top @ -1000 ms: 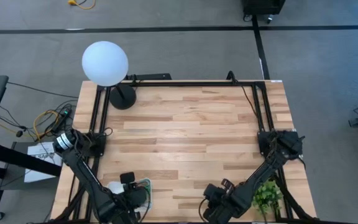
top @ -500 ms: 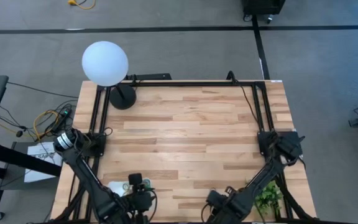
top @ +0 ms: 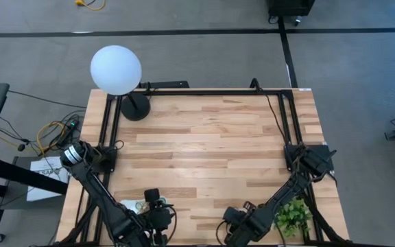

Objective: Pick and place items into bin
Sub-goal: Put the blue rubber band into the bin

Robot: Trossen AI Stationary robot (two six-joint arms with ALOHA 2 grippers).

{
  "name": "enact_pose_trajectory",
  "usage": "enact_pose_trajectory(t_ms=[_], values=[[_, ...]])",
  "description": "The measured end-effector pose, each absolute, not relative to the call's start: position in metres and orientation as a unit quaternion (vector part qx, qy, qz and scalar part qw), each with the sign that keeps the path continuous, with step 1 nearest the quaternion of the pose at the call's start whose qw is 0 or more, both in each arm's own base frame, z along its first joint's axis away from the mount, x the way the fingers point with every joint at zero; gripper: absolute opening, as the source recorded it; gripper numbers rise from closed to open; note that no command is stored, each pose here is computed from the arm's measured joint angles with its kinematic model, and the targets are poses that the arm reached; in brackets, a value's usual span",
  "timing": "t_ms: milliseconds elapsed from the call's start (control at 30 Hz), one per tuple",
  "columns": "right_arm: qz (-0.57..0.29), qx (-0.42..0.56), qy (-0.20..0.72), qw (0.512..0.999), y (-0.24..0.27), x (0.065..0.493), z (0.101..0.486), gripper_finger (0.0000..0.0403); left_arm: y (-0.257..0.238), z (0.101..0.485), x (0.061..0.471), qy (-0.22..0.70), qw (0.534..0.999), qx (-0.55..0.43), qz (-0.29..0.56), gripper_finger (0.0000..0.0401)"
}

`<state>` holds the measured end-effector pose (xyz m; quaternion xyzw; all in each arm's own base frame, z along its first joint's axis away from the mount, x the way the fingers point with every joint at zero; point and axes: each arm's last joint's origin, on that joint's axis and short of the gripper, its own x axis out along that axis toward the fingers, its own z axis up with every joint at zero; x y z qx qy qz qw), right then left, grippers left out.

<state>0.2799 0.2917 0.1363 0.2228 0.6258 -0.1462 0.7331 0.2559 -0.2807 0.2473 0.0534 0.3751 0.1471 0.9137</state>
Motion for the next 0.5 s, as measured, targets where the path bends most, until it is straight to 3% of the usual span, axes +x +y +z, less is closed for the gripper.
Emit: enact_pose_trajectory(t_ms=[167,300,400,500], values=[[-0.156,0.224,0.625,0.731,0.299,0.275,0.127,0.0105,-0.282,0.246,0.256,0.369,0.916,0.044,0.153,0.0126],[-0.174,0.223,0.604,0.745,0.302,0.272,0.126,0.0066,-0.283,0.246,0.258,0.348,0.923,0.028,0.161,0.0126],[-0.176,0.209,0.564,0.779,0.303,0.27,0.132,0.0015,-0.282,0.246,0.262,0.341,0.925,0.017,0.165,0.0126],[-0.181,0.187,0.513,0.818,0.3,0.276,0.142,0.0011,-0.278,0.246,0.266,0.339,0.924,0.012,0.173,0.0126]])
